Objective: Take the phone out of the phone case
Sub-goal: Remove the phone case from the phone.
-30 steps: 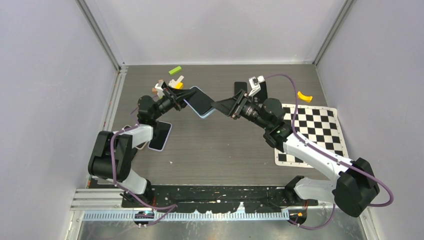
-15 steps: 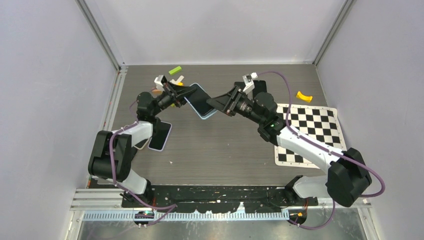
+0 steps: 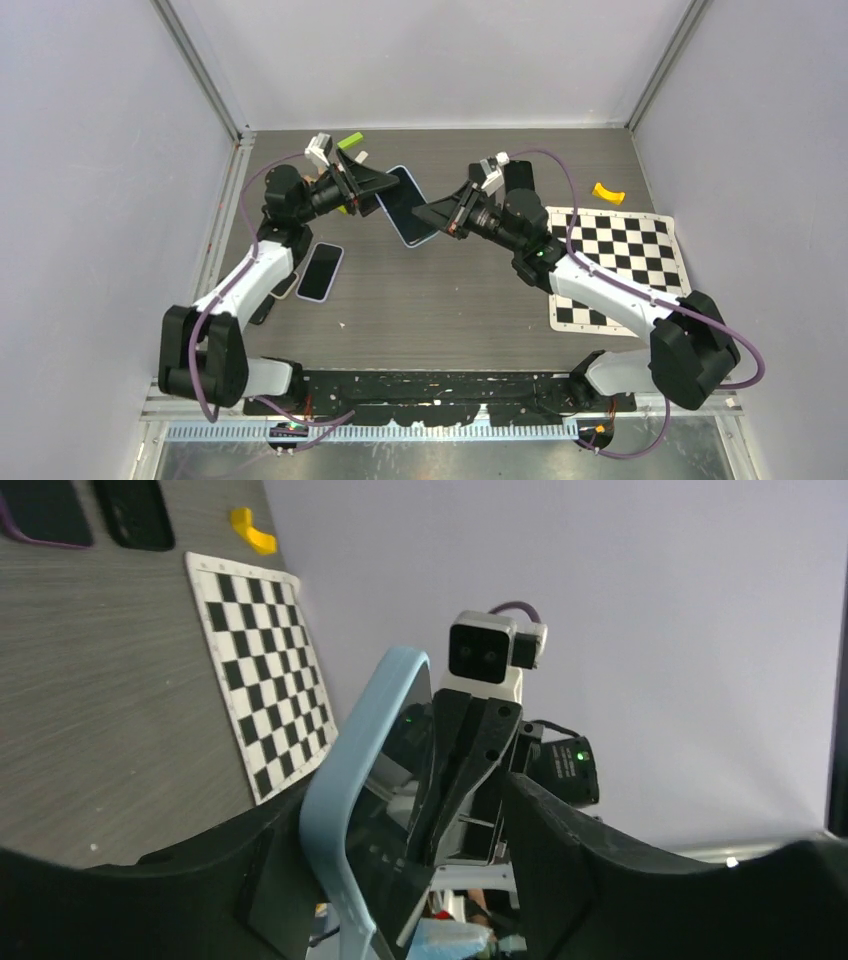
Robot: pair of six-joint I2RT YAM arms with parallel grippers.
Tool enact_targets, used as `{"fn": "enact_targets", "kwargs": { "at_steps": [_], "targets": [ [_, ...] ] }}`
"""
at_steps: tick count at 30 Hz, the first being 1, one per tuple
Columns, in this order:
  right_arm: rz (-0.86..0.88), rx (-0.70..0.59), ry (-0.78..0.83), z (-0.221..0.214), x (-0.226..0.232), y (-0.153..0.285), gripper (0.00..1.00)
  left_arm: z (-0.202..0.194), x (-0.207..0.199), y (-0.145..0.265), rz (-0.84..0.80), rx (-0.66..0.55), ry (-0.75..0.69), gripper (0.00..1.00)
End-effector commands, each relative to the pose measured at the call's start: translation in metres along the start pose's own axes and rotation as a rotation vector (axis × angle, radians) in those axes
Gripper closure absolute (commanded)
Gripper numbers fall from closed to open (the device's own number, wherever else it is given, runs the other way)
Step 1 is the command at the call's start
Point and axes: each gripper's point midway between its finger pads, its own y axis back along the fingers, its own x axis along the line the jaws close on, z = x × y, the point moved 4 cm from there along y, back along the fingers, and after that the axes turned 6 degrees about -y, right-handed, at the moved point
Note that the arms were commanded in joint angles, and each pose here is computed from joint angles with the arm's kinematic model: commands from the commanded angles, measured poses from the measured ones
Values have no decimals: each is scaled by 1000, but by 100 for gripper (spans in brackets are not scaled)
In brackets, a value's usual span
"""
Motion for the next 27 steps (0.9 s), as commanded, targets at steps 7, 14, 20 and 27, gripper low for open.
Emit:
{"fn": "enact_targets", "kwargs": {
  "at_steps": [7,14,20,27],
  "targets": [
    [146,-213,-15,35,46,21,99,1,13,31,249,-157,-252,14],
    [221,-255,-141,44,48,23,99,-24,19,25,178,-70,-230,29],
    [292,-222,-226,43,53,20,99,-42,7,15,93,-4,-282,28],
    [333,-200,-261,43,55,18,99,-48,6,13,68,12,-303,23]
  ]
}}
